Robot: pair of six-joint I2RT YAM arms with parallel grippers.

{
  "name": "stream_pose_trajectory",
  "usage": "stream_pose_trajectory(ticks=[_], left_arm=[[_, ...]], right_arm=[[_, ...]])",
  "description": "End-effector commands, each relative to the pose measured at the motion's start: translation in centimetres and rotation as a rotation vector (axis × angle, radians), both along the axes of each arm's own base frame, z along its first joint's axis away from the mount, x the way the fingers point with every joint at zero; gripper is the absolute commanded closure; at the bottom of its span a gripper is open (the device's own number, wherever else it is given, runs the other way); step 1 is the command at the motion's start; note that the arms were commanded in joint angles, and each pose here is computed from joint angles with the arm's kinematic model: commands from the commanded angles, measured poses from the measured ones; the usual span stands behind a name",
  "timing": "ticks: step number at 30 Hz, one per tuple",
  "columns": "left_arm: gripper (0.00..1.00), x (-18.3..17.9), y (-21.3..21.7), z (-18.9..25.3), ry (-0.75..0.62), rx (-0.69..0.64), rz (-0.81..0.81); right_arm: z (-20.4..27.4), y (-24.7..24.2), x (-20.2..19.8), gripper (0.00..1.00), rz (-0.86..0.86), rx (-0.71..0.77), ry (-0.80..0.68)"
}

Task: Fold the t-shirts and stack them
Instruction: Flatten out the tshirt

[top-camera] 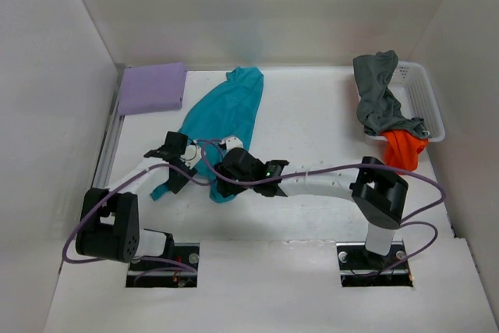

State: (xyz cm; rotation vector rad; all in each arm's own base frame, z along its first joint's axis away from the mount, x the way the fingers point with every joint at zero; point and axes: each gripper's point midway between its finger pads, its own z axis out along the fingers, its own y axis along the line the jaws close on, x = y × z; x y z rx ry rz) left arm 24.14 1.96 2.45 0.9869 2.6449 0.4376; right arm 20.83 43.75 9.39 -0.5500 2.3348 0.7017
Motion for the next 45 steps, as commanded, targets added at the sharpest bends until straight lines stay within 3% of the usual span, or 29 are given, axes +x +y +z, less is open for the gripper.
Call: stream_pose_trajectory(ticks=[1, 5, 7, 13, 20, 26, 28, 30, 31, 33, 37, 41, 45], left_arm=[[0.48, -0.3, 0.4, -2.0, 0.005, -0.047, 0.086], [0.85, -0.3, 0.0, -1.8, -0.008, -0.147, 0.158], [0.92, 0.1, -0.6, -0.7, -0.042, -0.227, 0.187], [0.94, 0.7, -4.6, 3.6, -0.091, -0.546, 0.199], [0.94, 0.3, -4.2, 3.7, -0.090, -0.554, 0.220], [0.94, 0.6, -3.6, 4.0, -0.104, -0.539, 0.240], [0.94, 0.6, -3.5, 4.1, -0.104, -0.539, 0.246], [0.94, 0.7, -3.4, 4.3, -0.106, -0.539, 0.249], [0.94, 0.7, -3.3, 4.4, -0.108, -0.538, 0.251], [0.94, 0.9, -2.8, 4.6, -0.118, -0.519, 0.252], [0.94, 2.9, -0.4, 6.8, -0.193, -0.402, 0.192], [0.94, 5.8, 1.7, 9.9, -0.264, -0.246, 0.028], [0.90, 5.1, -1.9, 9.9, -0.198, -0.162, -0.271]], right_arm=[[2.0, 1.4, 1.7, 0.46, -0.035, 0.079, -0.051], [1.7, 1.9, 1.5, 0.47, -0.028, 0.122, -0.059], [2.1, 2.0, 1.5, 0.48, -0.024, 0.155, -0.084], [1.3, 2.3, 0.8, 0.47, 0.003, 0.170, -0.122], [-0.7, 3.9, 0.3, 0.45, 0.050, 0.091, -0.112], [-4.5, 2.9, -0.3, 0.46, 0.027, -0.045, -0.018], [-5.5, 2.7, -0.4, 0.54, 0.019, -0.067, 0.010], [-6.0, 2.7, -0.4, 0.73, 0.017, -0.069, 0.034], [-6.2, 2.6, -0.3, 0.89, 0.009, -0.067, 0.047], [-5.8, 2.3, 0.2, 1.00, -0.006, -0.053, 0.048], [-0.3, -0.9, 4.1, 1.00, -0.145, 0.085, 0.019], [7.6, -9.3, 8.8, 1.00, -0.344, 0.214, -0.070], [9.6, -16.9, 8.7, 1.00, -0.438, 0.212, -0.071]])
